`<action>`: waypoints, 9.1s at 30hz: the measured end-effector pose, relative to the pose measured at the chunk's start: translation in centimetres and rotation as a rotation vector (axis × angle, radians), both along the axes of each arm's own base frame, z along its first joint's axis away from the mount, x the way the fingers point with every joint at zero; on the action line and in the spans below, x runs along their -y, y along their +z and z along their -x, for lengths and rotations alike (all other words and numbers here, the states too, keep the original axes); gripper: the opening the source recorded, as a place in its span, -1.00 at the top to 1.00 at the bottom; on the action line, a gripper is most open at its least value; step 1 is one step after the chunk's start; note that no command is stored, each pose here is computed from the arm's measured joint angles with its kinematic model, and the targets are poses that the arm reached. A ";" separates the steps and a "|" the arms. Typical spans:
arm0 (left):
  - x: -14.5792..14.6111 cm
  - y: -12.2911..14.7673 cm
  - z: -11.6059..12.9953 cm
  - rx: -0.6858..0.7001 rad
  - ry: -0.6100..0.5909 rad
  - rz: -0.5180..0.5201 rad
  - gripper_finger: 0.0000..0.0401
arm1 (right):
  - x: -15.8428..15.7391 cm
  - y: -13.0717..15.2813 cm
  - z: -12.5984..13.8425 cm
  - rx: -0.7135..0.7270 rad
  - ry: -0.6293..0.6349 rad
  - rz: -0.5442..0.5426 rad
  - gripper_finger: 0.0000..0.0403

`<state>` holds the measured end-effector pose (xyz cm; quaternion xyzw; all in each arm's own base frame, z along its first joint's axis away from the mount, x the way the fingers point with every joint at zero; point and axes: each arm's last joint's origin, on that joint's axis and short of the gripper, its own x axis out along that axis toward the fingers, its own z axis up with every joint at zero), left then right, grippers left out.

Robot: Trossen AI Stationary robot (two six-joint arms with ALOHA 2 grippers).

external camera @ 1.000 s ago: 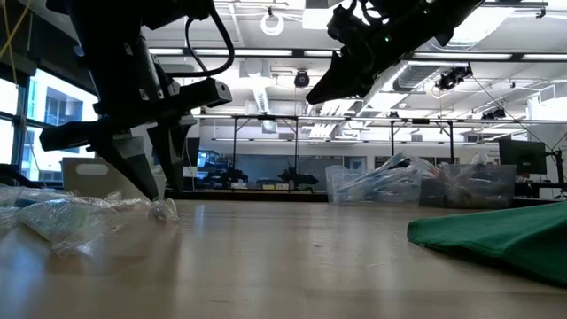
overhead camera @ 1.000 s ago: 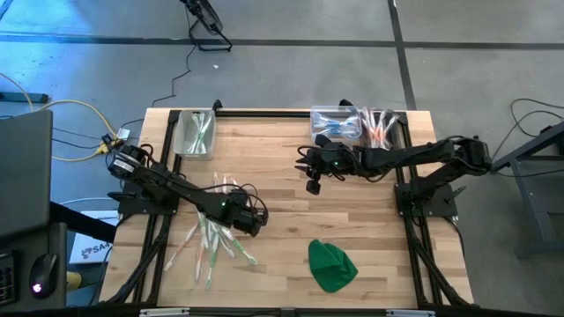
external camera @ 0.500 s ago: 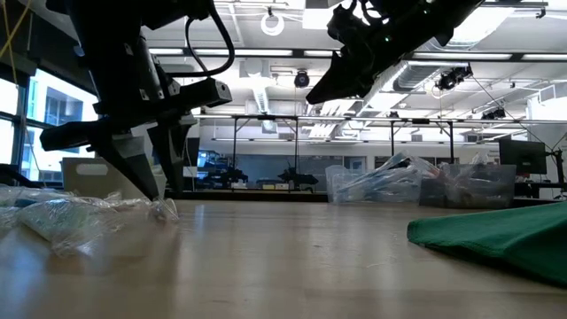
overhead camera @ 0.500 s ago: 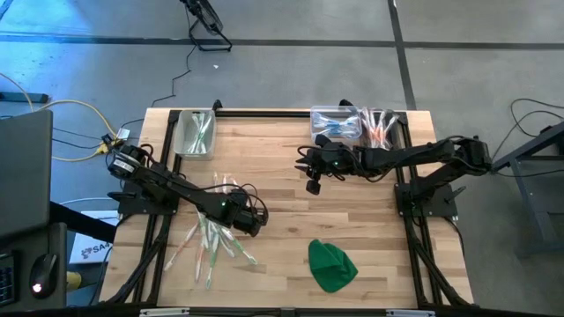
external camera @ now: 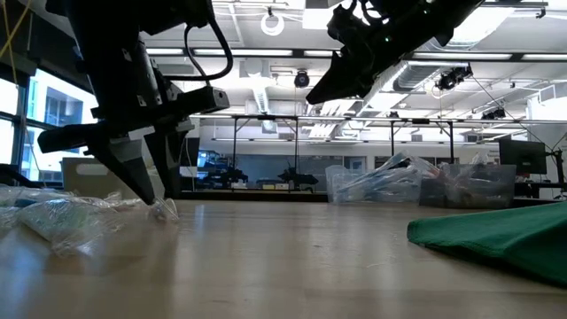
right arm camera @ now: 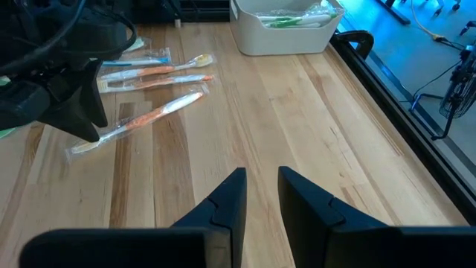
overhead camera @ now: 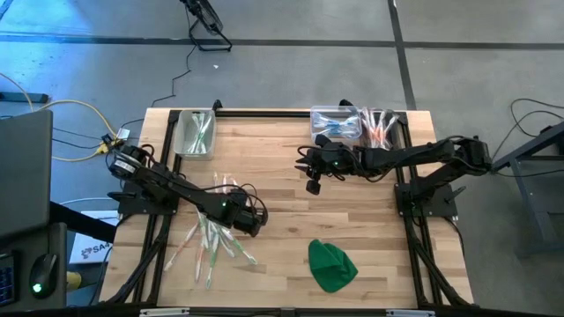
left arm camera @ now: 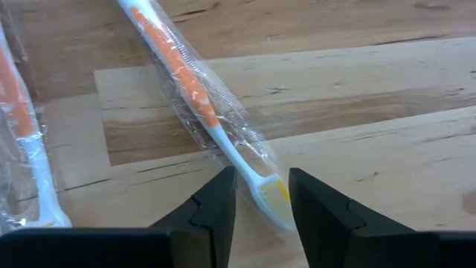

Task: Pick & Place Toothbrushes
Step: Put the orange toothbrush into the black bin

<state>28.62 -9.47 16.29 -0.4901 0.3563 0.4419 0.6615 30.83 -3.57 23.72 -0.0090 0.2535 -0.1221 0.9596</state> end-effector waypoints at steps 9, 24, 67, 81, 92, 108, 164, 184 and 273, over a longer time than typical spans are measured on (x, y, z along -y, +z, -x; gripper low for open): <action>0.0 -0.1 0.0 -0.007 0.000 -0.003 0.39 | 0.0 0.0 0.0 0.000 0.000 0.000 0.65; 0.0 -0.1 0.1 -0.008 0.001 -0.004 0.39 | 0.0 0.0 0.0 0.000 0.000 0.000 0.65; 0.2 -1.5 -0.3 -0.057 -0.039 -0.007 0.94 | 0.0 0.0 0.0 0.000 0.000 0.000 0.65; -1.5 0.3 0.0 -0.113 -0.304 -0.165 1.00 | 0.1 0.7 0.5 0.006 0.017 0.048 0.65; -6.4 5.6 0.5 -0.038 -0.482 -0.375 1.00 | -0.3 3.9 3.5 0.037 0.038 0.035 0.65; -8.5 13.3 -0.2 0.253 -0.799 -0.944 1.00 | -1.3 4.4 4.4 0.035 0.358 -0.054 0.65; -8.2 13.9 -0.4 0.349 -0.931 -0.966 1.00 | 3.3 6.0 1.3 0.459 0.193 -0.164 0.49; -8.3 13.9 -0.3 0.318 -0.886 -0.973 0.78 | 3.3 5.8 1.4 0.433 0.186 -0.133 0.96; -8.4 10.9 -1.1 0.125 -0.934 -0.915 0.14 | 18.5 -3.9 13.0 -0.424 -1.295 0.007 0.90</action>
